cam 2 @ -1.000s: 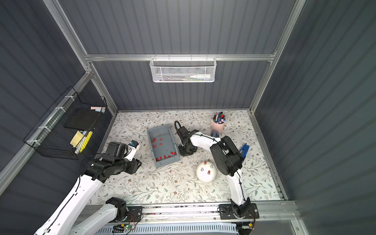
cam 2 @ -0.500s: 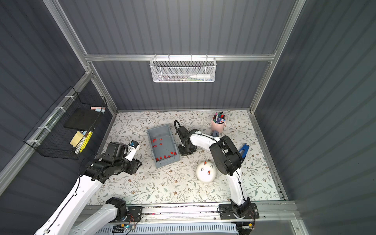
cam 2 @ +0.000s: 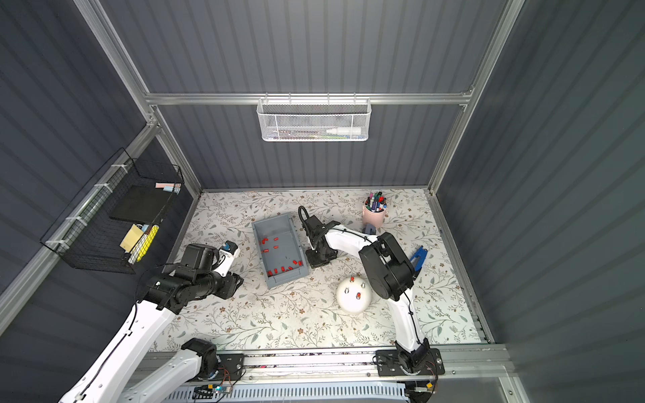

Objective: Cover the protruding screws with screw protection sleeves
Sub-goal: Pick up the screw protection sleeve from the center of the board.

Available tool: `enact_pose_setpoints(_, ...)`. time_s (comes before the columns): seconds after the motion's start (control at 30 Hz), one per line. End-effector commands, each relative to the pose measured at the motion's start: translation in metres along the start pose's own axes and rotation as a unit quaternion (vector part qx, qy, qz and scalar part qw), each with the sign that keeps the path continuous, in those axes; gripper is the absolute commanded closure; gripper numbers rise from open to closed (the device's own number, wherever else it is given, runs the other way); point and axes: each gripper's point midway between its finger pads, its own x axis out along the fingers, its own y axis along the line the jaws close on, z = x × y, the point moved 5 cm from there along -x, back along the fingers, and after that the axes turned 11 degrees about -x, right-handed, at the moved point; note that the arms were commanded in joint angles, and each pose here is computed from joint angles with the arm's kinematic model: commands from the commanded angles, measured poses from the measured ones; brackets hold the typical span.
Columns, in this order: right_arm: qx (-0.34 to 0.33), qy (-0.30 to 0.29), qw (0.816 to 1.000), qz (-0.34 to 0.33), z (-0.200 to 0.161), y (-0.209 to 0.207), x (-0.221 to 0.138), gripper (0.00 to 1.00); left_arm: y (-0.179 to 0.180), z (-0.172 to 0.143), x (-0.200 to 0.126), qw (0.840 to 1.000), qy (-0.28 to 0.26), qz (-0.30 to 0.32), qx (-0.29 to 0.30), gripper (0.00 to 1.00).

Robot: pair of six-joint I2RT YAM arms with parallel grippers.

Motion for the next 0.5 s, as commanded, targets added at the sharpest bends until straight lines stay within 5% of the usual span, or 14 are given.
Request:
enact_pose_setpoints(0.0, -0.015, 0.001, 1.0, -0.008, -0.005, 0.0, -0.003, 1.0, 0.0, -0.003, 0.003, 1.0, 0.005, -0.004, 0.001, 0.48)
enact_pose_setpoints(0.23, -0.024, -0.054, 0.998, -0.009, -0.004, 0.003, -0.036, 1.0, -0.003, -0.003, 0.006, 1.0, 0.01, -0.017, 0.005, 0.47)
enact_pose_setpoints(0.47, -0.046, -0.143, 0.989, 0.0, -0.024, 0.017, -0.109, 1.0, -0.036, -0.003, 0.014, 0.987, 0.015, -0.158, 0.031, 0.37)
